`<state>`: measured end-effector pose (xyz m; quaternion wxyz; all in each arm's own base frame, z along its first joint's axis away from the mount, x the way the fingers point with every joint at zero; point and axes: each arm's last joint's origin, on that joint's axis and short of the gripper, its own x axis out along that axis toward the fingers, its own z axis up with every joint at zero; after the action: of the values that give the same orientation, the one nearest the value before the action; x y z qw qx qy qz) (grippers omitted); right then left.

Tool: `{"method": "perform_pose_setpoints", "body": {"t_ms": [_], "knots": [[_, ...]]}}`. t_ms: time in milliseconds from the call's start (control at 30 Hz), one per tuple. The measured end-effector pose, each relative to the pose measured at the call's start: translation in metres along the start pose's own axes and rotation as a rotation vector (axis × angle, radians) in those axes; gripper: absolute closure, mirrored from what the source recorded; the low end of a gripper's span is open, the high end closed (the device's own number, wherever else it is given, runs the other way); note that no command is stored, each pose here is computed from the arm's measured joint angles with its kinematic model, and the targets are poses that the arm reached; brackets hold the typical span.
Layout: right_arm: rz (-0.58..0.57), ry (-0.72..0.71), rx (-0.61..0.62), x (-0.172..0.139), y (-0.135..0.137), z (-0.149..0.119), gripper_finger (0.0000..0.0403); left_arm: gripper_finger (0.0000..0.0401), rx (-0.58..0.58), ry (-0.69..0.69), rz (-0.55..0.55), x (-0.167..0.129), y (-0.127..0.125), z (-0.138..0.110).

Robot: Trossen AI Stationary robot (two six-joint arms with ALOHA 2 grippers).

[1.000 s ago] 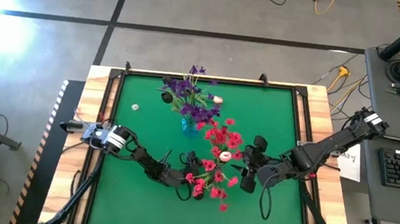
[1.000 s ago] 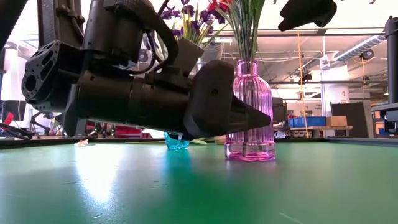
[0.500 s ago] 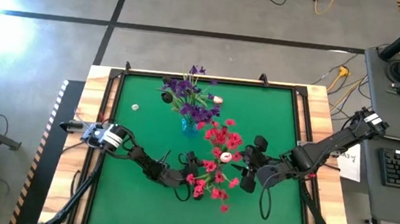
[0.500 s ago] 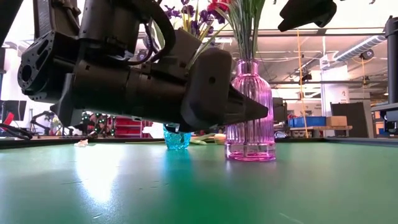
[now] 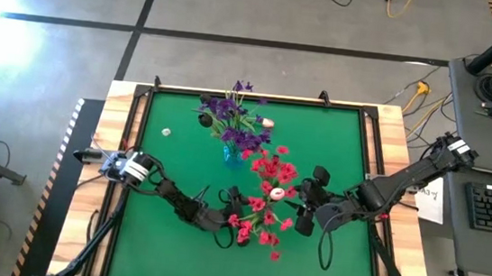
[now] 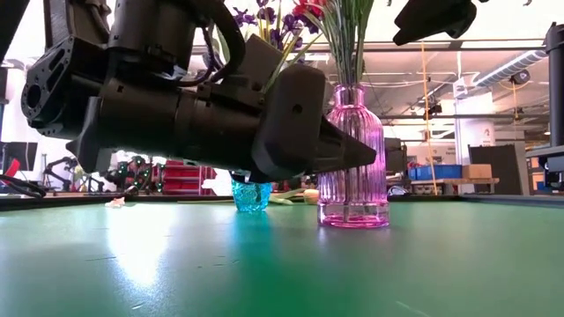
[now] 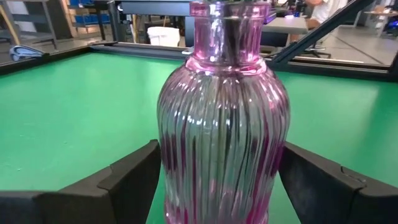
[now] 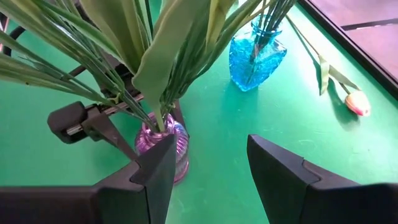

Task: Sort flowers into vase by color
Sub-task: Put the pink tulip into the purple vase

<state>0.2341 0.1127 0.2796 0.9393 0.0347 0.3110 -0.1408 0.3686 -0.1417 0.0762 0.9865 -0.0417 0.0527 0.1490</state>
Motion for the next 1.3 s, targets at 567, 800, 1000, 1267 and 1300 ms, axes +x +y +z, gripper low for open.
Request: {"method": "perform_pose_setpoints", "body": {"t_ms": [567, 800, 1000, 1267, 1300], "knots": [[-0.002, 0.000, -0.009, 0.000, 0.000, 0.000, 0.0213, 0.0107, 0.091, 0.083, 0.073, -0.012, -0.004, 0.017], [-0.014, 0.018, -0.029, 0.000, -0.001, -0.002, 0.0213, 0.0107, 0.084, 0.092, 0.086, -0.013, -0.005, 0.019], [-0.062, 0.046, -0.036, 0.000, -0.005, -0.006, 0.0213, 0.0107, 0.073, 0.094, 0.088, -0.014, -0.005, 0.019], [-0.077, 0.069, -0.030, 0.000, -0.007, -0.009, 0.0213, 0.0106, 0.051, 0.098, 0.112, -0.015, -0.005, 0.018], [-0.077, 0.069, -0.030, 0.000, -0.007, -0.009, 0.0213, 0.0106, 0.049, 0.100, 0.112, -0.015, -0.005, 0.017]]}}
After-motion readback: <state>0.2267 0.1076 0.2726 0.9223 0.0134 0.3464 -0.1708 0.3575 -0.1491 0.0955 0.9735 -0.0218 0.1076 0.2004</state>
